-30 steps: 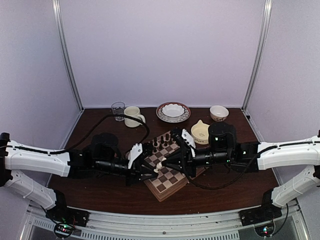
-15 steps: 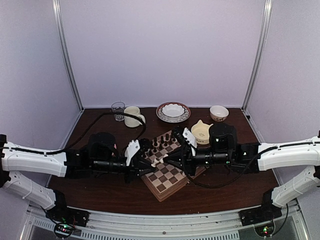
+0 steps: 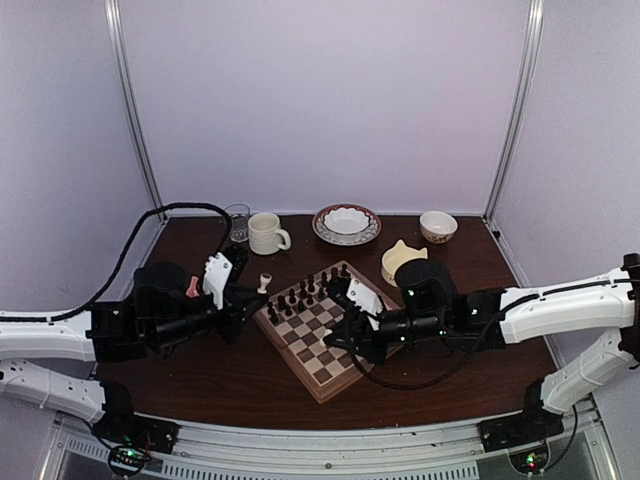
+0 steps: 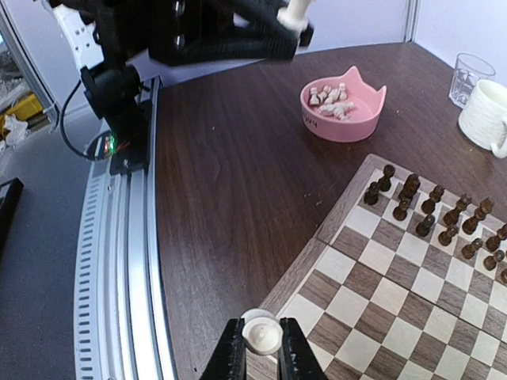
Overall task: Set up the chess pieces on the board
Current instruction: Place the rook at a1.
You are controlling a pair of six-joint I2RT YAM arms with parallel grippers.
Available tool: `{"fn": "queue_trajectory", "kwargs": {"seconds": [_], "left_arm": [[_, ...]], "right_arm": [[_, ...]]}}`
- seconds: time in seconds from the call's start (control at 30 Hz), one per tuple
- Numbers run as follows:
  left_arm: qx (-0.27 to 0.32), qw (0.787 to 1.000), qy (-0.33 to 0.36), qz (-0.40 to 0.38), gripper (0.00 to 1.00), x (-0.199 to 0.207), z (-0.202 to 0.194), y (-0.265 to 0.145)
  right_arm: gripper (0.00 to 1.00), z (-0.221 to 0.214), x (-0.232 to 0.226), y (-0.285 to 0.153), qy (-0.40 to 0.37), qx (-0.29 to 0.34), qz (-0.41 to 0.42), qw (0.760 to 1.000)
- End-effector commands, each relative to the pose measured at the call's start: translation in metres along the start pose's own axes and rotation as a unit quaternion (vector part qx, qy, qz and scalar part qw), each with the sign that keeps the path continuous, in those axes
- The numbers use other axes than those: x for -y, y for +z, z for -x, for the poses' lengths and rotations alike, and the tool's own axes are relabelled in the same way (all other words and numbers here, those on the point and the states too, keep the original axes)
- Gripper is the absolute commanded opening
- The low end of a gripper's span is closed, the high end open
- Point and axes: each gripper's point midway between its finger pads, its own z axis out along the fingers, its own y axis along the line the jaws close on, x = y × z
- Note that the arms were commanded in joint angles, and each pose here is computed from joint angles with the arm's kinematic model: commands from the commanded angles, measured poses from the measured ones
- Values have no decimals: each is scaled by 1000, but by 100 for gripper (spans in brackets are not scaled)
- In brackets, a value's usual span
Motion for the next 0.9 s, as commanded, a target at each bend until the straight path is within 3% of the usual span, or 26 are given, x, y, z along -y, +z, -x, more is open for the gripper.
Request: {"fn": "queue_trajectory", "kwargs": {"seconds": [0.0, 0.27, 0.87], "left_arm": [[19, 997, -24, 73, 0, -29, 4, -18], [38, 995, -39, 81, 0, -37, 7, -36], [24, 998, -39, 43, 0, -23, 5, -31]], "right_arm": [[0, -30, -7, 14, -30, -51, 10, 998], [0, -71, -10, 47, -44, -127, 9, 991], [0, -99, 12, 67, -49, -179, -40, 982]]}}
